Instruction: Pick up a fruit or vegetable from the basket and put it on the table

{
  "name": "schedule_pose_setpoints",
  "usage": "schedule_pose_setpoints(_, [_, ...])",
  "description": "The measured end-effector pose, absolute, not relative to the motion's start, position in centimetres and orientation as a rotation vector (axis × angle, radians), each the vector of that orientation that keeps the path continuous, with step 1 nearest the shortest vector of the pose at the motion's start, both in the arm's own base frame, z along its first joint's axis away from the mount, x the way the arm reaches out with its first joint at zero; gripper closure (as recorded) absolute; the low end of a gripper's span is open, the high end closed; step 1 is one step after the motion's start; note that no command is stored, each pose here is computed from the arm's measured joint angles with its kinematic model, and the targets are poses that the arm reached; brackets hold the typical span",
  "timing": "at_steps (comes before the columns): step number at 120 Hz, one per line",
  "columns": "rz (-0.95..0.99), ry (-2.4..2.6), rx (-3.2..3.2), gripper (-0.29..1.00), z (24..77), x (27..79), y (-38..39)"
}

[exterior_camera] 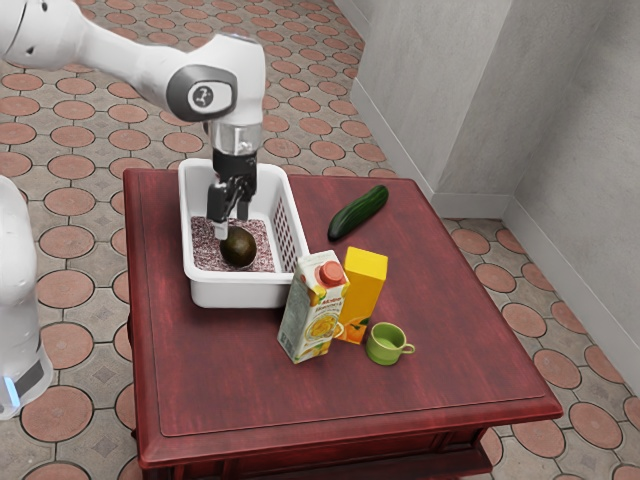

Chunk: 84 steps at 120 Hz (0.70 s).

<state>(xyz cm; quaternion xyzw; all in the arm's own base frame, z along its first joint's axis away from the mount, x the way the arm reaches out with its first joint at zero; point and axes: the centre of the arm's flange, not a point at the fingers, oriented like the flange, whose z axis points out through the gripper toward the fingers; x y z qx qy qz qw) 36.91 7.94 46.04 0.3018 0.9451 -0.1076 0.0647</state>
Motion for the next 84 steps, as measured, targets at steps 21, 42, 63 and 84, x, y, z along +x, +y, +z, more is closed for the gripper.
schedule_pose_setpoints(21, [-0.339, 2.859, 0.904, 0.0, 45.3, 37.3, 8.0])
schedule_pose_setpoints(42, [-0.363, 2.868, 0.905, 0.0, 44.2, 37.9, 7.8])
schedule_pose_setpoints(63, [-0.381, 2.858, 0.891, 0.0, 43.9, 37.9, 7.5])
schedule_pose_setpoints(84, [-0.388, 2.859, 0.882, 0.0, 43.3, 37.8, 7.5])
